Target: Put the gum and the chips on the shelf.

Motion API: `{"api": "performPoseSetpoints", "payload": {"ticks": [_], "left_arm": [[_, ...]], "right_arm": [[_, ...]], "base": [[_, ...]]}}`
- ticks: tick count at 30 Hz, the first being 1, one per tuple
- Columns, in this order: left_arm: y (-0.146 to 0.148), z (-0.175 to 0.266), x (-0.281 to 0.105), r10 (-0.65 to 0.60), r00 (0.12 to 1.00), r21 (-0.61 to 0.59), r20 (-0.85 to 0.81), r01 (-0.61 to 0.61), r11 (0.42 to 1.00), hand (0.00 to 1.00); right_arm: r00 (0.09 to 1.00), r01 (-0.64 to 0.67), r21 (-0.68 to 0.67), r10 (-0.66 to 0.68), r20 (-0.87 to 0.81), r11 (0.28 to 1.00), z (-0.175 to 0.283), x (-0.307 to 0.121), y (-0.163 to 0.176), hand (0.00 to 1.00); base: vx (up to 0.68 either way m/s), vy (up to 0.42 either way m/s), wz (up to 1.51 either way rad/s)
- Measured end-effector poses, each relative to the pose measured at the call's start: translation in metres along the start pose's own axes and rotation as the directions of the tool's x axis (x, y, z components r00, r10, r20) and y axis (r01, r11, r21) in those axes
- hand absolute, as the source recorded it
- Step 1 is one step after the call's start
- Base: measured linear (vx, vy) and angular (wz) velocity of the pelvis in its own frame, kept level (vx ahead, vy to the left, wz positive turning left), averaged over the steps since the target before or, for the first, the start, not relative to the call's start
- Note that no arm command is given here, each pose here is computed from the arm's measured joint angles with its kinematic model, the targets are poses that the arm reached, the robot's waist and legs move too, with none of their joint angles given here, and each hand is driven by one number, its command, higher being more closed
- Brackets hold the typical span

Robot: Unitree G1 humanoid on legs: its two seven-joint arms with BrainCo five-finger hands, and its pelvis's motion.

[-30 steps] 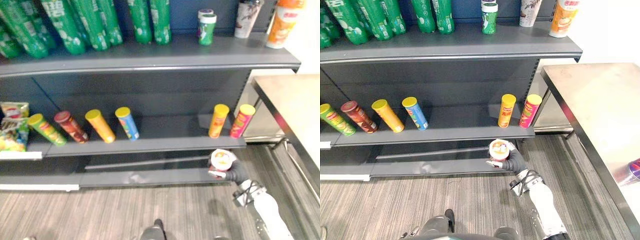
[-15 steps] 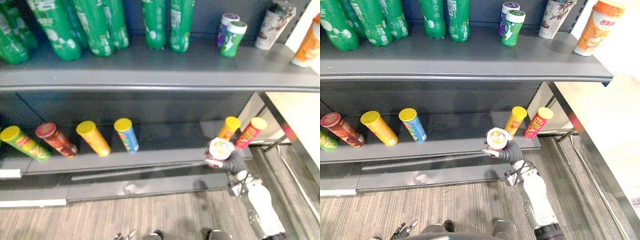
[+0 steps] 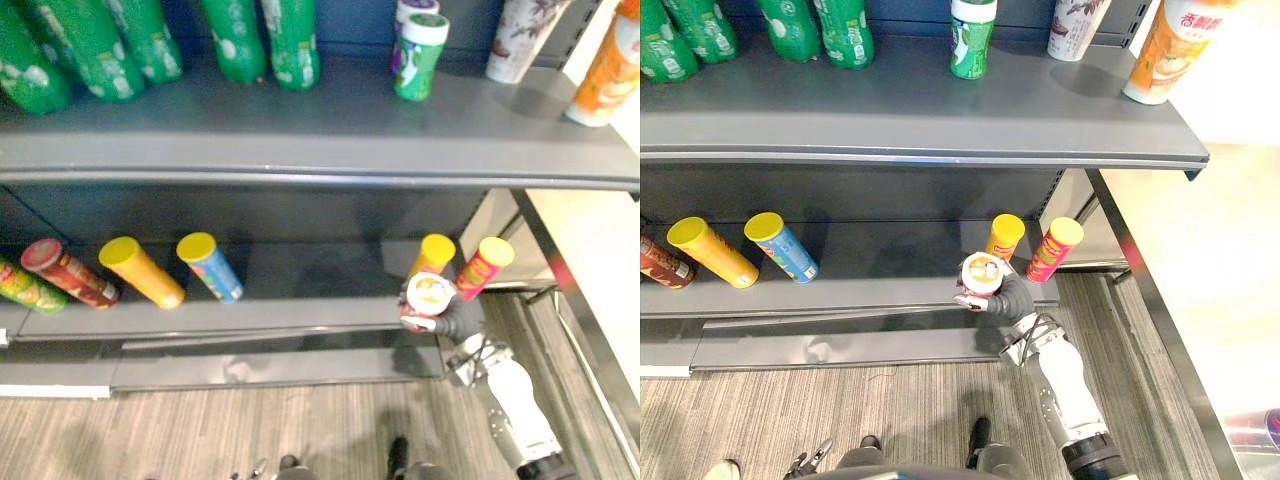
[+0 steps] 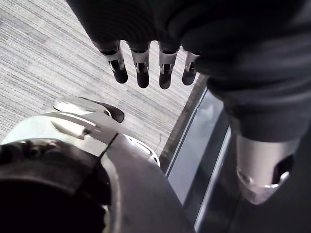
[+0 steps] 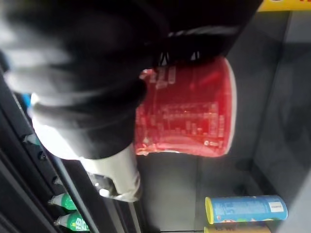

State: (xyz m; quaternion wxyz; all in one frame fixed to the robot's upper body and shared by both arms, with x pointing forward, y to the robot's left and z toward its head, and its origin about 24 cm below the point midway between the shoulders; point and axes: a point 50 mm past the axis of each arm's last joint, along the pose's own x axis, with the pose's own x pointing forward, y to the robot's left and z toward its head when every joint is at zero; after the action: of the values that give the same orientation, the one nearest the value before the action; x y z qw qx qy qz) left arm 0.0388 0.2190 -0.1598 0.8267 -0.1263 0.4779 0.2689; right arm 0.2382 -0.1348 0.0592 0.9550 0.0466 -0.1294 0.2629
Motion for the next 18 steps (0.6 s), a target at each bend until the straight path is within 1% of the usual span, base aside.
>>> {"api": "performPoseSetpoints", "payload": {"ticks": [3, 8, 11, 14, 16, 17, 18], "left_arm": [[-0.002, 0.000, 0.000, -0.005, 1.000, -0.001, 0.008, 0.005, 1.000, 0.00], [-0.003, 0.000, 0.000, -0.010, 1.000, 0.011, 0.013, 0.010, 1.000, 0.00], [-0.005, 0.000, 0.000, -0.024, 1.000, 0.049, 0.015, 0.023, 0.999, 0.00], [-0.007, 0.000, -0.001, -0.035, 0.999, 0.069, 0.014, 0.034, 0.997, 0.00], [-0.007, 0.000, 0.000, -0.035, 0.999, 0.069, 0.013, 0.034, 0.997, 0.00], [-0.006, 0.000, 0.000, -0.033, 0.999, 0.072, 0.012, 0.032, 0.997, 0.00], [-0.006, 0.000, 0.000, -0.034, 0.999, 0.073, 0.011, 0.033, 0.997, 0.00]], "right_arm": [[1.000, 0.002, 0.012, -0.001, -0.027, 1.000, -0.005, -0.002, 0.003, 1.00], [0.995, 0.063, 0.019, -0.061, -0.073, 0.998, -0.012, -0.010, 0.001, 1.00], [0.982, 0.127, 0.021, -0.123, -0.146, 0.992, -0.026, -0.019, -0.005, 1.00], [0.966, 0.187, 0.018, -0.181, -0.184, 0.982, -0.031, -0.026, -0.010, 1.00], [0.959, 0.212, 0.016, -0.206, -0.193, 0.977, -0.031, -0.028, -0.013, 1.00], [0.947, 0.261, 0.004, -0.255, -0.197, 0.965, -0.031, -0.031, -0.020, 1.00], [0.942, 0.279, -0.001, -0.274, -0.195, 0.960, -0.030, -0.033, -0.023, 1.00]], "base": [[0.05, 0.012, -0.03], [0.02, 0.029, -0.12], [-0.03, 0.020, -0.08], [-0.07, 0.000, -0.08], [-0.09, -0.010, -0.02], [-0.10, -0.011, 0.01], [-0.08, -0.009, 0.02]]}}
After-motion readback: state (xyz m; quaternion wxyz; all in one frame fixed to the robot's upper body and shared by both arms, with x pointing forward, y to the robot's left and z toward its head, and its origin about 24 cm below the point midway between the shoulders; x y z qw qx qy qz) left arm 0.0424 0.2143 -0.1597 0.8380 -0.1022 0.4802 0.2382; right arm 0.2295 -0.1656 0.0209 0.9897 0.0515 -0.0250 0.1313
